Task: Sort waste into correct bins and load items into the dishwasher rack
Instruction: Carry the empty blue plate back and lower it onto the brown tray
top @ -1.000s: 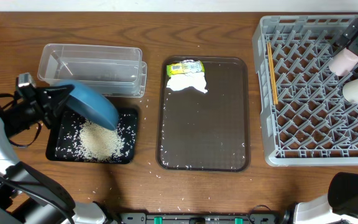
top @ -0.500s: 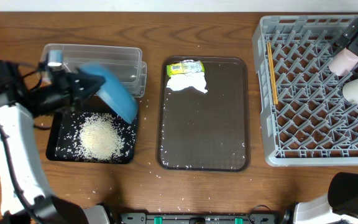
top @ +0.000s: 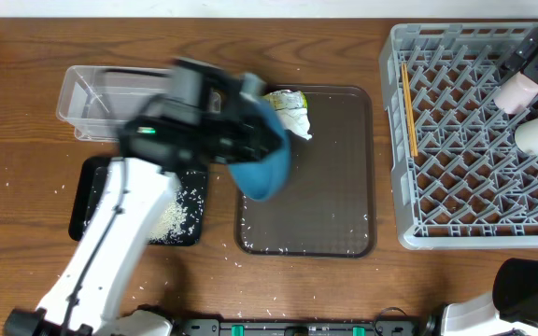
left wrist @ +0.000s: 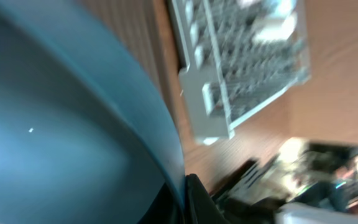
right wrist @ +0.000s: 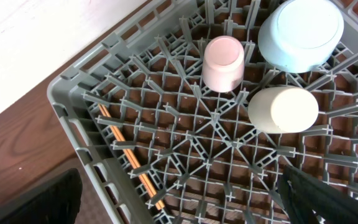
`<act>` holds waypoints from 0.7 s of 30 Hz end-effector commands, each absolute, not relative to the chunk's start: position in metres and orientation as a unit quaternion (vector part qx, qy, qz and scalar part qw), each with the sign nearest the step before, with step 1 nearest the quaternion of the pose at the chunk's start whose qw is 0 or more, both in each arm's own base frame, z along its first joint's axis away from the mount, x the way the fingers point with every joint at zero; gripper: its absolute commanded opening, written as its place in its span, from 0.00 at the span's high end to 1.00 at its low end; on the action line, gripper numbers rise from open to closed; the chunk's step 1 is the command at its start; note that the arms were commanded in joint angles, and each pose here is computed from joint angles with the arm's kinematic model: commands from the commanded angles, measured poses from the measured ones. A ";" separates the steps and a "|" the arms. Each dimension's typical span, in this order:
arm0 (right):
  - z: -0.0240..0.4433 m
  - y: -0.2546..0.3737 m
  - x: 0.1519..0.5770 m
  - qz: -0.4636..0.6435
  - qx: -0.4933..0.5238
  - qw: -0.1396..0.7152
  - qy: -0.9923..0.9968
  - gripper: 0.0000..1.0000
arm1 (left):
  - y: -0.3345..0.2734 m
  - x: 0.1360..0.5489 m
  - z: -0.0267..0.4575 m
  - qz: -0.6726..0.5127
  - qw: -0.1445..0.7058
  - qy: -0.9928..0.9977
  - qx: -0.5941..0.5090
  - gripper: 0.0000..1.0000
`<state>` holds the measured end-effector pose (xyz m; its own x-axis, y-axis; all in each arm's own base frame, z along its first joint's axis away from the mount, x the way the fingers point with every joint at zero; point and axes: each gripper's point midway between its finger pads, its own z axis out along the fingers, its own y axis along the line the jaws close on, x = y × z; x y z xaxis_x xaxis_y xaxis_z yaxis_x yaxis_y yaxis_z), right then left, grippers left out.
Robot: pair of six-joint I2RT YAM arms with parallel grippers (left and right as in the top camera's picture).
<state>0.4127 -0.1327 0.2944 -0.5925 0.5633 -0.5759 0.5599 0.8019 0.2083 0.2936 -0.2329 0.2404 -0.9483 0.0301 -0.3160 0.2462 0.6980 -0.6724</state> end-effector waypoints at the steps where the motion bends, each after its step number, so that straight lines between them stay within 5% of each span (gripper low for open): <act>1: 0.296 -0.135 0.412 0.001 0.322 0.325 0.889 0.01 | -0.252 0.295 0.214 -0.299 0.156 0.936 0.096 0.94; 21: 0.296 -0.135 0.412 0.001 0.322 0.324 0.889 0.01 | -0.300 0.257 0.141 -0.209 0.088 0.958 0.173 0.93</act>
